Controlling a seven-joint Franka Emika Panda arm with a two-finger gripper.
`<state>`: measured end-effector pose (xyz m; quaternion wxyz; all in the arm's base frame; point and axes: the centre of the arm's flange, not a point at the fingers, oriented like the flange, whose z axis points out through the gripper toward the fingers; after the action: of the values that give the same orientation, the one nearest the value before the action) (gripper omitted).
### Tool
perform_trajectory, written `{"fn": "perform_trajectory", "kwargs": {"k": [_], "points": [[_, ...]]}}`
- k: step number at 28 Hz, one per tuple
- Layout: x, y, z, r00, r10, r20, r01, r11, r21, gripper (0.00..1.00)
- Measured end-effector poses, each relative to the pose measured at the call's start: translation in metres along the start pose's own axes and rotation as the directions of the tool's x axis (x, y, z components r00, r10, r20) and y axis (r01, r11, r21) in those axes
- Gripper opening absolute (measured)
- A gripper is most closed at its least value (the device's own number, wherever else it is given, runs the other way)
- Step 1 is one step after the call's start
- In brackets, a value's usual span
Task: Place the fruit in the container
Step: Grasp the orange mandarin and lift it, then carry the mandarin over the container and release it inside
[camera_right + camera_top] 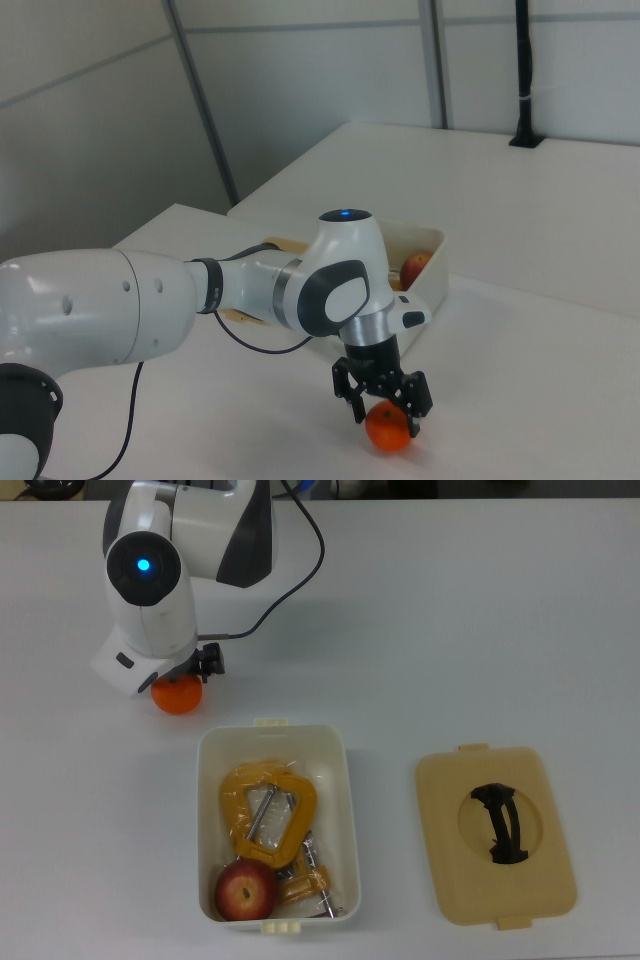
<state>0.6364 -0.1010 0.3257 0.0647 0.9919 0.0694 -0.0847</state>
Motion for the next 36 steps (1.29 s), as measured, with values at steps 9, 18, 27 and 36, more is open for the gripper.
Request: {"fn": "perform_trajectory", "kwargs": {"k": [9, 18, 27, 36], "points": [[0.004, 0.0, 0.004, 1.0, 0.0, -0.018, 0.0, 1.0, -0.002, 0.81], [0.001, 0.007, -0.065, 0.991, 0.013, -0.131, -0.018, 0.999, -0.032, 0.81], [0.0, 0.0, -0.186, 0.923, 0.119, -0.367, -0.118, 0.993, 0.025, 0.81], [0.041, -0.057, -0.205, 0.787, 0.19, -0.587, -0.163, 0.982, 0.099, 0.81]]}}
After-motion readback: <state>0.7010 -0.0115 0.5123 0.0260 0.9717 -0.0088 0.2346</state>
